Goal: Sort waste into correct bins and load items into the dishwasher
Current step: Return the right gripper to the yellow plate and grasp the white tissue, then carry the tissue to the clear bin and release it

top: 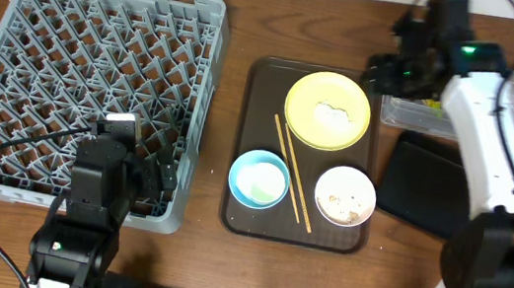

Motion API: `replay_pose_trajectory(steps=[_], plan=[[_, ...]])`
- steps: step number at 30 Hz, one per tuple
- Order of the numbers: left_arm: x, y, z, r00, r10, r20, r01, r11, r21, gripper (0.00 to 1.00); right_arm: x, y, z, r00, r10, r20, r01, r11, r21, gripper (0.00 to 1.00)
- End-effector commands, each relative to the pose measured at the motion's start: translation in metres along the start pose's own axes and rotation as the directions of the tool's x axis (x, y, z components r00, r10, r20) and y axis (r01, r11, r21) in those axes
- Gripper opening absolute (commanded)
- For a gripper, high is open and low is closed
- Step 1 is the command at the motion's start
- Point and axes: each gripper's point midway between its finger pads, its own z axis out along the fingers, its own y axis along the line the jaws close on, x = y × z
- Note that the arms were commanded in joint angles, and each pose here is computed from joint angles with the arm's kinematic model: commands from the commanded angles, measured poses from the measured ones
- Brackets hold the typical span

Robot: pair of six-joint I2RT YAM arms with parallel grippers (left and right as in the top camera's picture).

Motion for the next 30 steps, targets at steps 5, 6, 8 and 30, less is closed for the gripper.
replay_pose_trajectory(steps=[5,6,8,30], plan=[[-0.01,0.0,-0.005,1.0,-0.003,0.026,0.003,1.0,0.0,0.99,0.034,0.023,0.071,0.973,-0.159,-0.167,0.169,0.984,0.051,0.71],[-0.01,0.0,-0.005,1.0,-0.003,0.026,0.003,1.0,0.0,0.99,0.039,0.023,0.08,0.969,-0.159,-0.189,0.171,0.984,0.049,0.71],[-0.01,0.0,-0.005,1.0,-0.003,0.025,0.003,1.0,0.0,0.99,0.048,0.021,0.096,0.961,-0.154,-0.228,0.169,0.984,0.048,0.71],[-0.01,0.0,-0.005,1.0,-0.003,0.025,0.003,1.0,0.0,0.99,0.031,0.003,0.082,0.987,-0.011,-0.157,0.033,0.99,0.139,0.01]])
